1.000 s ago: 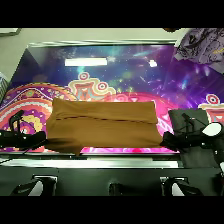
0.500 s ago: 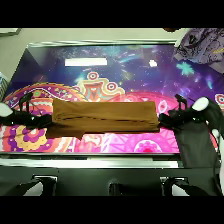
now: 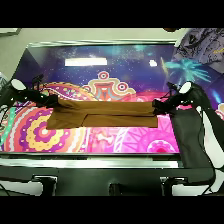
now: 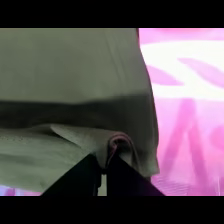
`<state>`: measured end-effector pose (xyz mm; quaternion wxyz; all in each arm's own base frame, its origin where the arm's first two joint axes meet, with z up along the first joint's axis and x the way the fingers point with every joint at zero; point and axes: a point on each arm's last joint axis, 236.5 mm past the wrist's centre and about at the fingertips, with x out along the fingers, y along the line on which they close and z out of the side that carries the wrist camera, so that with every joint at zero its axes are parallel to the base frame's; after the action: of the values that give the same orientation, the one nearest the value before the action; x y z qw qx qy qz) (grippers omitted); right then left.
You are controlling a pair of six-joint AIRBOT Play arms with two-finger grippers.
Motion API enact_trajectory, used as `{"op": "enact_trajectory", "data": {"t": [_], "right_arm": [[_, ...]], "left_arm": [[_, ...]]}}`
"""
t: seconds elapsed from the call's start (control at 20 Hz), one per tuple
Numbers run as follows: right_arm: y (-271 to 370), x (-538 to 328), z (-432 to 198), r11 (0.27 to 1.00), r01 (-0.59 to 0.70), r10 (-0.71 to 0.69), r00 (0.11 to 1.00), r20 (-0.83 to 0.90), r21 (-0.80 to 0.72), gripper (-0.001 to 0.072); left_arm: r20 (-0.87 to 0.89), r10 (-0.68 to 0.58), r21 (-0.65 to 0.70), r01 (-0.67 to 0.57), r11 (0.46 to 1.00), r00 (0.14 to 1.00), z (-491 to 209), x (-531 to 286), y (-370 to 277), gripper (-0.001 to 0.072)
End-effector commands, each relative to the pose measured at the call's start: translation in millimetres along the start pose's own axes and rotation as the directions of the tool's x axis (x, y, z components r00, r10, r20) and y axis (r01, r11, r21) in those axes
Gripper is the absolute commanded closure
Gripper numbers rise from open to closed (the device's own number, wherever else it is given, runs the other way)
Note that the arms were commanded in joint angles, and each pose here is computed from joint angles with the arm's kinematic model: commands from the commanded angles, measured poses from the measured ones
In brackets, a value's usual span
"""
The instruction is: Fold the clothes and pants, and hang the long-sleeved shirts on hangers.
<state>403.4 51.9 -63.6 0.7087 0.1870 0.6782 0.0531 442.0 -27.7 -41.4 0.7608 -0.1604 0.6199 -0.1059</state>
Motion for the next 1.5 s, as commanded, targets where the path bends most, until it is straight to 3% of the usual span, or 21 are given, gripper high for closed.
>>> {"op": "enact_trajectory", "data": {"t": [0.0, 0.2, 0.25, 0.35, 0.4, 0.45, 0.55, 0.7, 0.8, 1.0, 1.3, 1.45], "right_arm": [[-1, 13, 17, 1.0, -0.006, 0.006, 1.0, 0.028, 0.016, 0.0676], [-1, 32, 20, 0.998, -0.031, 0.031, 0.999, 0.014, 0.047, 0.0648], [-1, 31, 19, 0.998, -0.033, 0.032, 0.999, 0.011, 0.056, 0.0561], [4, 15, 17, 0.997, -0.045, 0.045, 0.999, 0.001, 0.058, 0.0432], [5, -2, 18, 0.998, -0.049, 0.049, 0.999, -0.002, 0.05, 0.034], [2, -21, 21, 0.998, -0.054, 0.054, 0.998, 0.014, 0.042, 0.0316], [-21, -49, 31, 0.995, -0.064, 0.058, 0.996, 0.075, 0.076, 0.0162], [-36, -44, 32, 0.965, -0.215, 0.207, 0.976, 0.063, 0.149, 0.0114], [-27, -29, 29, 0.932, -0.328, 0.327, 0.944, 0.034, 0.153, 0.0113], [-18, 8, 19, 0.931, -0.351, 0.356, 0.933, -0.044, 0.096, 0.0113], [-10, 34, 33, 0.9, -0.41, 0.415, 0.91, -0.009, 0.148, 0.0122], [4, 42, 29, 0.906, -0.407, 0.413, 0.91, -0.034, 0.119, 0.0244]], "left_arm": [[-0.009, -0.009, 0.01, 0.009, 1.0, 1.0, 20, 21, 4, 0.0694], [-0.055, -0.018, -0.013, 0.017, 1.0, 0.998, 13, 42, 10, 0.0688], [-0.05, -0.024, -0.016, 0.023, 1.0, 0.998, 14, 42, 9, 0.0635], [-0.035, -0.024, -0.011, 0.024, 1.0, 0.999, 20, 36, 6, 0.0329], [-0.024, -0.026, -0.011, 0.026, 1.0, 0.999, 24, 28, 3, 0.0294], [-0.007, -0.024, -0.017, 0.024, 1.0, 1.0, 30, 20, 2, 0.0293], [0.034, -0.017, -0.034, 0.018, 0.999, 0.999, 41, 4, 0, 0.0294], [0.067, -0.015, -0.031, 0.017, 0.999, 0.998, 49, -9, -2, 0.0294], [0.059, -0.018, -0.039, 0.02, 0.999, 0.998, 47, -10, -3, 0.0294], [0.048, -0.019, -0.049, 0.022, 0.999, 0.999, 44, -10, -3, 0.0294], [0.047, -0.02, -0.055, 0.022, 0.998, 0.999, 44, -10, -3, 0.0294], [0.047, -0.02, -0.065, 0.023, 0.998, 0.999, 44, -10, -4, 0.0294]]}}
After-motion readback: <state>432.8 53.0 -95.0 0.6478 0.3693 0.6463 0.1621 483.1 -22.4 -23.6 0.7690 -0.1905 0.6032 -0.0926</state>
